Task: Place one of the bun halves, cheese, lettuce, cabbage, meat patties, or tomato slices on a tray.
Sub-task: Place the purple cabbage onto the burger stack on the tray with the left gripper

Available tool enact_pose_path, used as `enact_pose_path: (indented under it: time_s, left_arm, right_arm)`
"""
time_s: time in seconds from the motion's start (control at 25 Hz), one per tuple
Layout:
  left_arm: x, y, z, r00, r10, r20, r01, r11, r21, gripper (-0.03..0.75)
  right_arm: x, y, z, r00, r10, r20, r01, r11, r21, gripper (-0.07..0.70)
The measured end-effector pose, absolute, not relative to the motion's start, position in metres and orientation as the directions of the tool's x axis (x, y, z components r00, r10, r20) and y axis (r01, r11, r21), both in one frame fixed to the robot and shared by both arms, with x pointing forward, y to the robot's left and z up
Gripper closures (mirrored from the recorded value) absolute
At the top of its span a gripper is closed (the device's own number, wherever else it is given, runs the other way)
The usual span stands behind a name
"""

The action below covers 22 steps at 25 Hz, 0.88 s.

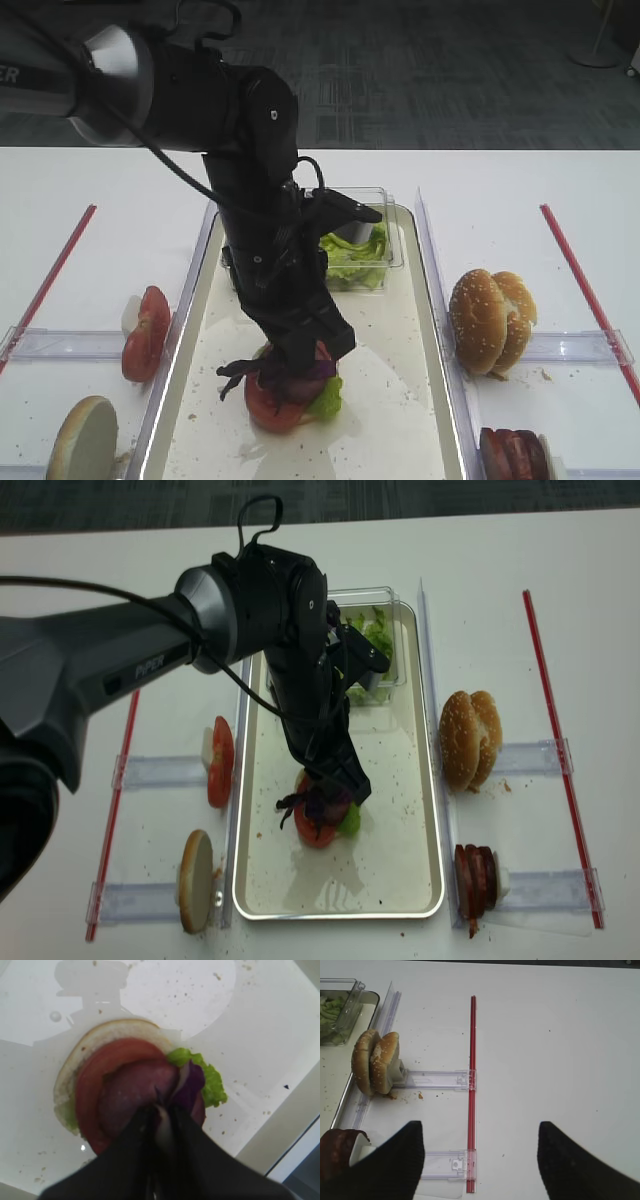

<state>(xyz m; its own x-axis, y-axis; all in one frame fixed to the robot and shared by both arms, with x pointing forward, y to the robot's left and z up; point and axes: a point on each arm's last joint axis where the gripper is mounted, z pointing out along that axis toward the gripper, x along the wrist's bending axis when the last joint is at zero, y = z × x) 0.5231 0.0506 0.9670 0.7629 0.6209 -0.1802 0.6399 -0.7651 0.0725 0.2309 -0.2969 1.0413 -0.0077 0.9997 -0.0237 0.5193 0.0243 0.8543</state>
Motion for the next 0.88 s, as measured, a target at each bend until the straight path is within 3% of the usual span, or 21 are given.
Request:
enact_pose_path:
  time_s: [0.88]
  left_arm:
    - [0.5217,0.0485,0.9675,0.756,0.621,-0.207,0.646,-0.759,0.079,0.635]
  right_arm:
    - [0.2309,-0.2969,1.0413,-0.007,1.0,-0.022,0.519,0.022,0.854,0.124]
